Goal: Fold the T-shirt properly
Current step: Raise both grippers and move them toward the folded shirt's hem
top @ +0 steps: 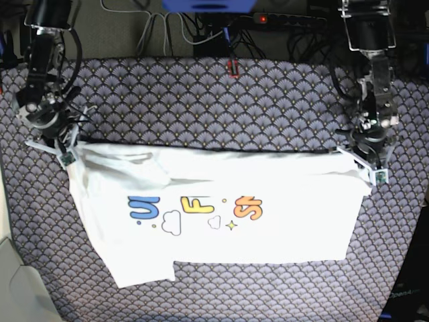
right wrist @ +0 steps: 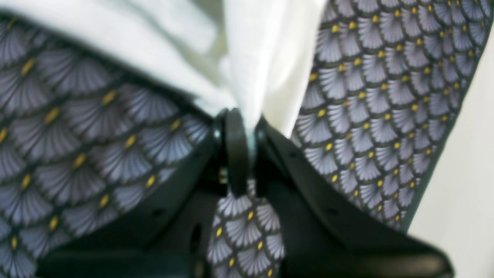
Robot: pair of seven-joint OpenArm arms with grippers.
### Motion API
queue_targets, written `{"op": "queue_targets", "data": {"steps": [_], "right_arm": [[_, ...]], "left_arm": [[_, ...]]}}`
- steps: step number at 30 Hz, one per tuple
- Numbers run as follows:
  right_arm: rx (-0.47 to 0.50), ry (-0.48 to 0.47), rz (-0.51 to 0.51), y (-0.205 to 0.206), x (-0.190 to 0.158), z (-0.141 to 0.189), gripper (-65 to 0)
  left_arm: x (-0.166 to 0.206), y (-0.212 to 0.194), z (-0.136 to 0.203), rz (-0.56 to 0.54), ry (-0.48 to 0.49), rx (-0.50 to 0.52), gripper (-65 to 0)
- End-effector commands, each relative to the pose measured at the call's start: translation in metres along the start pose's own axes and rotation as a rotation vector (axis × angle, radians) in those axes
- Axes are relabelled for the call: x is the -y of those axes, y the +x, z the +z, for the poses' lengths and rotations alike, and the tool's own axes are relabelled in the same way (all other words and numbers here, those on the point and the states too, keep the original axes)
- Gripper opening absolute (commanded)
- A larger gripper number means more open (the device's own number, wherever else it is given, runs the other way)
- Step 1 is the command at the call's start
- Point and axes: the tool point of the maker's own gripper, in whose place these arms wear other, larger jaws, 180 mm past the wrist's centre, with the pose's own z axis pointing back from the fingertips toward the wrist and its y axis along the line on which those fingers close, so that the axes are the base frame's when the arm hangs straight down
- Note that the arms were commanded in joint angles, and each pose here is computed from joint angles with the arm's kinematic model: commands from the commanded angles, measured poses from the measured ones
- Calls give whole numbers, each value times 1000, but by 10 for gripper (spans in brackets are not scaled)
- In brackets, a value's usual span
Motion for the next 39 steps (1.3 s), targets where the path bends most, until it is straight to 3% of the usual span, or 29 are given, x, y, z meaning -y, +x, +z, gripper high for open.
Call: {"op": "queue_targets", "data": {"steps": [1, 8, 12, 26, 39], "right_arm": [[14, -39, 19, 3, 15, 9, -650], [-31, -56, 16, -26, 14, 26, -650], [-60, -38, 22, -43, 4, 32, -650], [-124, 1, 70, -75, -21, 57, -650], [-158, 6, 74, -91, -25, 66, -650]], "left_arm": [[-12, 19, 5, -19, 23, 53, -646], [-11, 7, 30, -65, 16, 41, -646], [-30, -2, 45, -50, 56, 42, -646], [-59, -67, 70, -65, 105, -88, -646], [-57, -70, 84, -87, 97, -86, -646]]}}
